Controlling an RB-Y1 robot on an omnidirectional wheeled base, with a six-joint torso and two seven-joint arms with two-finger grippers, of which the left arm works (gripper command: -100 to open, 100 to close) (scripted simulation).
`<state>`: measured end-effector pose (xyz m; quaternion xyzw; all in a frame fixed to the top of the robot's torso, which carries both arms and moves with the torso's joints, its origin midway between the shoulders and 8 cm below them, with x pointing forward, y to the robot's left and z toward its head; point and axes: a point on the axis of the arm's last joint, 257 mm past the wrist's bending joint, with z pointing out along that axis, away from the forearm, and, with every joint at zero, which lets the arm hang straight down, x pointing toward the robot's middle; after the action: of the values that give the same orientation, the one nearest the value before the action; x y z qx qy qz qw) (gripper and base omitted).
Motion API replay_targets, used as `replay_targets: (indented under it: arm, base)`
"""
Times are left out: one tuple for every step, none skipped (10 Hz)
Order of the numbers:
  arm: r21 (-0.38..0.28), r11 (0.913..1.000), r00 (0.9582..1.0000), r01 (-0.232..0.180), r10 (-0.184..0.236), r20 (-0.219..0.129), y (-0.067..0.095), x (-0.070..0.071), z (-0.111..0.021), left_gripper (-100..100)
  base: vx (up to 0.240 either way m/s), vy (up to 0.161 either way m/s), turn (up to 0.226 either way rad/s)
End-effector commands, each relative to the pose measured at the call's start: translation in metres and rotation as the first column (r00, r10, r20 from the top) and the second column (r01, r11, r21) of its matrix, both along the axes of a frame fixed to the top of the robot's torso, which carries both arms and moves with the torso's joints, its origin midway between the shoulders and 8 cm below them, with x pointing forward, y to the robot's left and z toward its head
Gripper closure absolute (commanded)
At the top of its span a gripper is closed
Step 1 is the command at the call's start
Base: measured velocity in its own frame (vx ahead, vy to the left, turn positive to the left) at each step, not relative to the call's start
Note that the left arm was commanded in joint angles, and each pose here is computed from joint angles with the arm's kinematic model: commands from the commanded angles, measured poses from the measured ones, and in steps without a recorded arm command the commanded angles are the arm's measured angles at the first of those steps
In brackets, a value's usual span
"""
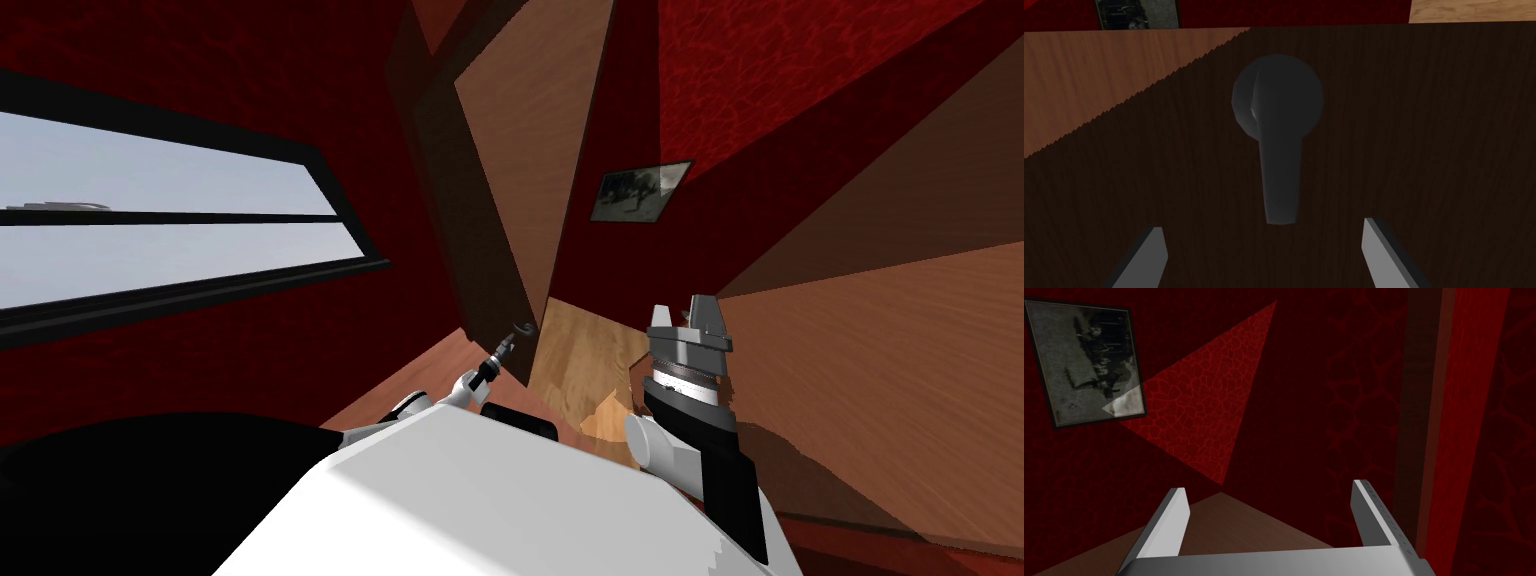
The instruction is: Push the door open
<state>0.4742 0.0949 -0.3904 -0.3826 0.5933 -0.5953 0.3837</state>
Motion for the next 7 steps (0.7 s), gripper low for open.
replay_targets:
  arm:
    - [-0.001,1.0,1.0,-0.006,0.006,0.0,0.0004,0.0,-0.0004,-100]
    - [-0.002,1.0,1.0,-0.009,0.009,-0.001,0.0002,-0.0001,-0.0006,-100]
    - [-0.004,0.9999,0.9999,-0.012,0.012,-0.002,-0.0002,-0.0003,-0.0008,-100]
    - [-0.006,0.9999,0.9999,-0.015,0.015,-0.002,-0.0011,-0.0005,-0.0009,-100]
    - [-0.005,0.9999,0.9999,-0.013,0.013,-0.002,-0.0008,-0.0003,-0.0006,-100]
    - [-0.005,0.9999,0.9999,-0.013,0.013,-0.002,-0.0008,-0.0003,-0.0006,100]
    - [-0.005,0.9999,0.9999,-0.013,0.013,-0.002,-0.0008,-0.0003,-0.0006,100]
  base:
    - [0.218,-0.108,-0.03]
    - [0.214,-0.082,-0.037]
    - [0.208,-0.094,-0.037]
    - [0.19,-0.105,-0.031]
    - [0.082,-0.045,0.001]
    - [-0.009,0.005,0.004]
    - [-0.029,0.018,-0.004]
